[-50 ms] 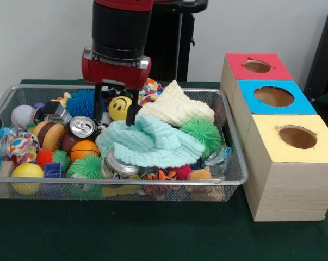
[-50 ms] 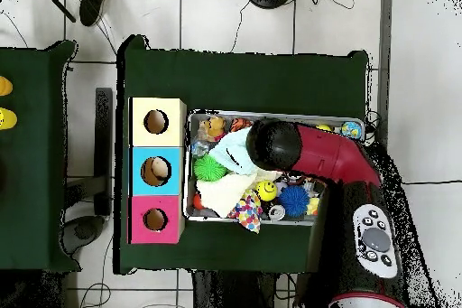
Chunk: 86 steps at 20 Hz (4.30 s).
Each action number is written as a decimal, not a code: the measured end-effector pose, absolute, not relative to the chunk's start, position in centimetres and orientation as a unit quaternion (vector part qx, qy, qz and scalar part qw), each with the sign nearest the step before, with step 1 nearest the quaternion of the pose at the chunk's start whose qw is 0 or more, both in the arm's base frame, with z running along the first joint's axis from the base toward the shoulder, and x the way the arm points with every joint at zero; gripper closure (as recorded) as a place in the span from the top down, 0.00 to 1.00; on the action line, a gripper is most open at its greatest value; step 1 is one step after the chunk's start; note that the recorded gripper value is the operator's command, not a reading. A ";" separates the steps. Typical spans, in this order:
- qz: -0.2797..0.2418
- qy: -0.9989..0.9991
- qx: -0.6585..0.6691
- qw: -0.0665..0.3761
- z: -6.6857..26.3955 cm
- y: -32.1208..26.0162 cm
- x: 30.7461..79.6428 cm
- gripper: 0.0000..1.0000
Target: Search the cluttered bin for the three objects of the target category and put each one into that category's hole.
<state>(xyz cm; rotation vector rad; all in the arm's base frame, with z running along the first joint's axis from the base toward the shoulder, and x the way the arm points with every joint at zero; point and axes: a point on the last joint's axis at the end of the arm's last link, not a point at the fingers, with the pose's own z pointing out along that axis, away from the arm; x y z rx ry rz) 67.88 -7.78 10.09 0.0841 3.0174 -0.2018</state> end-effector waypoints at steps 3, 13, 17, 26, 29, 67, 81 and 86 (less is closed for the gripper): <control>-0.066 0.996 0.019 0.059 10.1 -6.3 68.0 1.00; -0.060 0.995 0.022 0.076 7.9 -5.1 68.2 1.00; -0.064 0.994 0.022 0.082 6.5 -5.3 67.9 1.00; -0.071 0.996 0.023 0.059 2.6 -6.0 65.9 1.00; -0.072 0.996 0.022 0.047 1.5 -6.0 65.1 1.00; -0.133 0.991 0.006 0.021 2.0 -5.9 62.5 0.00; -0.139 0.989 0.021 0.036 4.2 -7.1 63.4 1.00; -0.123 0.990 0.057 0.026 4.6 -7.6 63.5 1.00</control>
